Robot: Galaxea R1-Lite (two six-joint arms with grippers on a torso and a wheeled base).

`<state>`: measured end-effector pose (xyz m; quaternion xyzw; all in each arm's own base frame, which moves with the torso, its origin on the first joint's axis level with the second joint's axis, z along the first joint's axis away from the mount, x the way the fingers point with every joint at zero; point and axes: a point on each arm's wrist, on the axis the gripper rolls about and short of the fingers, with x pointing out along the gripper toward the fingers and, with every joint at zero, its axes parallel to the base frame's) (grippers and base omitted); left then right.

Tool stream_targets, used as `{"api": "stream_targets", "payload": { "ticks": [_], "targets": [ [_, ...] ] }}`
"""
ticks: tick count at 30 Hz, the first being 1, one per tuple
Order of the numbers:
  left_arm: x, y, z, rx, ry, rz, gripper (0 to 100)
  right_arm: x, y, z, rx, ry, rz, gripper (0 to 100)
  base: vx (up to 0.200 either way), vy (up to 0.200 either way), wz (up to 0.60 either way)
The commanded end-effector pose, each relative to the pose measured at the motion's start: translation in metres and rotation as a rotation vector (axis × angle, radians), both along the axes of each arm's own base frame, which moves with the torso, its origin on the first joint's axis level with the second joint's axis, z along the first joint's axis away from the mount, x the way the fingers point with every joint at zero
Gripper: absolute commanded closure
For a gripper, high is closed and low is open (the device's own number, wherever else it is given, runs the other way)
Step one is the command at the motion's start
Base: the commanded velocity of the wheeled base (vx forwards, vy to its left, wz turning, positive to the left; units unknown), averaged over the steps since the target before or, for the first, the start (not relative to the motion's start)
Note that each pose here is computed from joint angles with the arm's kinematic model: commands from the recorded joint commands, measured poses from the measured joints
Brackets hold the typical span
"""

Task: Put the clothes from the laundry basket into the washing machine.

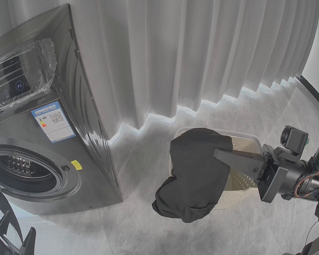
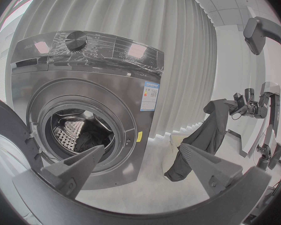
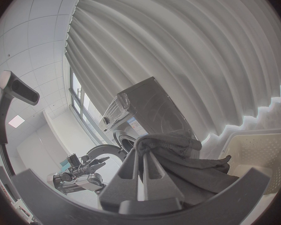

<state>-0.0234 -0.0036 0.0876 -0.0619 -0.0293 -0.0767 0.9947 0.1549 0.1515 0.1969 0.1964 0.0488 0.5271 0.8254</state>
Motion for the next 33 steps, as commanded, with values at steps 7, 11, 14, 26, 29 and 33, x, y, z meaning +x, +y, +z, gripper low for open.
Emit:
{"api": "stream_targets", "payload": {
  "ticks": [7, 11, 14, 26, 29, 33],
  "targets": [
    [0.0001, 0.0, -0.0052, -0.001, 0.001, 0.001, 0, -0.0007, -0.0026, -0.0001, -0.004, 0.0, 0.062, 100, -0.2, 0.0, 0.0],
    [0.0001, 0.0, -0.0052, -0.001, 0.001, 0.001, 0, -0.0031, -0.0017, -0.0026, -0.009, 0.009, 0.069, 100, -0.2, 0.0, 0.0],
    [0.0001, 0.0, -0.0052, -0.002, 0.002, 0.001, 0, -0.0034, -0.0014, -0.0015, -0.006, 0.005, 0.075, 100, -0.2, 0.0, 0.0],
    [0.0001, 0.0, -0.0052, -0.002, 0.002, 0.001, 0, -0.0056, 0.0014, -0.0002, -0.003, -0.001, 0.091, 100, -0.067, 0.0, 0.0],
    [0.0001, 0.0, -0.0052, -0.002, 0.002, 0.001, 0, -0.0055, 0.0014, 0.0008, 0.001, -0.008, 0.09, 100, 0.0, 0.0, 0.0],
    [0.0001, 0.0, -0.0052, -0.001, 0.001, 0.001, 0, -0.0045, 0.0019, -0.0036, -0.015, 0.003, 0.084, 100, 0.0, 0.0, 0.0]
  ]
}}
